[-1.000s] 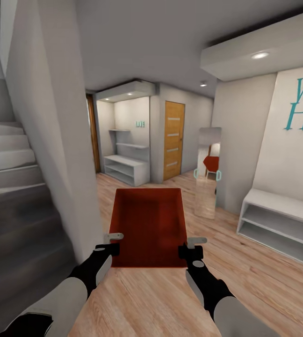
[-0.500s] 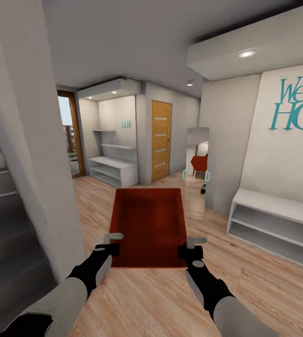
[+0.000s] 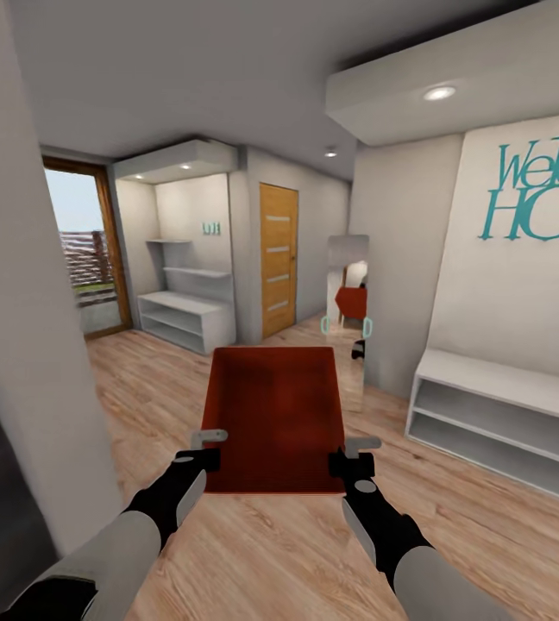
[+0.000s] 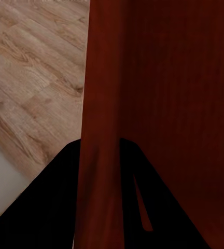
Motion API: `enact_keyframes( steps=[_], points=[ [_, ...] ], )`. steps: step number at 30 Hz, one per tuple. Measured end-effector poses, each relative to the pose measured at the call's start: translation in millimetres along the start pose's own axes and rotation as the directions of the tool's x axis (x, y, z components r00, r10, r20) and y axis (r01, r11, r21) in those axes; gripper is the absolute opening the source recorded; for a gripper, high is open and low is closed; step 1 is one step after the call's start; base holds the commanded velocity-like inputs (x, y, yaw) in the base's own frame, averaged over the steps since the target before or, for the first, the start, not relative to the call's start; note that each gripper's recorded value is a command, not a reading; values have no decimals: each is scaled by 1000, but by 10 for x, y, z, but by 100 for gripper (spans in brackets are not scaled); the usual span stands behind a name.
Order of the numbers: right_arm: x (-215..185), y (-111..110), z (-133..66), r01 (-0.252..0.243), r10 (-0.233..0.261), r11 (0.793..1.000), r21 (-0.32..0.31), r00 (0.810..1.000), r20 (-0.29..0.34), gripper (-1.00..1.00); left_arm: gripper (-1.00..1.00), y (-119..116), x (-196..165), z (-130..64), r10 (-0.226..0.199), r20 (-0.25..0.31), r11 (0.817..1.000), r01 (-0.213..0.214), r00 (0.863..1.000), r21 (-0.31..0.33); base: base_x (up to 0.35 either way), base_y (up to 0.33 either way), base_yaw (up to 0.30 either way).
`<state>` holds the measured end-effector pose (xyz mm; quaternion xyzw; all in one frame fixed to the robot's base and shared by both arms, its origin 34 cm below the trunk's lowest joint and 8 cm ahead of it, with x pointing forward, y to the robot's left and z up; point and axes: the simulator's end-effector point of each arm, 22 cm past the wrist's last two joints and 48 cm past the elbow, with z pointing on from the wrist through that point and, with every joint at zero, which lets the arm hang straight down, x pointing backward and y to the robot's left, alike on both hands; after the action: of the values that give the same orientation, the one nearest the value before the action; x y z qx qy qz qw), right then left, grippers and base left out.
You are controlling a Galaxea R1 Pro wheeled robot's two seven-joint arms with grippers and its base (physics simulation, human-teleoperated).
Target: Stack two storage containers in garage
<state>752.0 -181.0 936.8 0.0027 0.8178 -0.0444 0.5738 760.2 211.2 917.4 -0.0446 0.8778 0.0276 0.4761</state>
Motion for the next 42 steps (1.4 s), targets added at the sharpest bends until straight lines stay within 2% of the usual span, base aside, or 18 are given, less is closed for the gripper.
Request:
enact_keyframes(
  steps=[42],
  points=[
    [-4,2,-1,0,0,1000,0,1000,2,-100,-100,2,-4,1,-1,2,1000,1,1000,1,322,0,0]
  ],
)
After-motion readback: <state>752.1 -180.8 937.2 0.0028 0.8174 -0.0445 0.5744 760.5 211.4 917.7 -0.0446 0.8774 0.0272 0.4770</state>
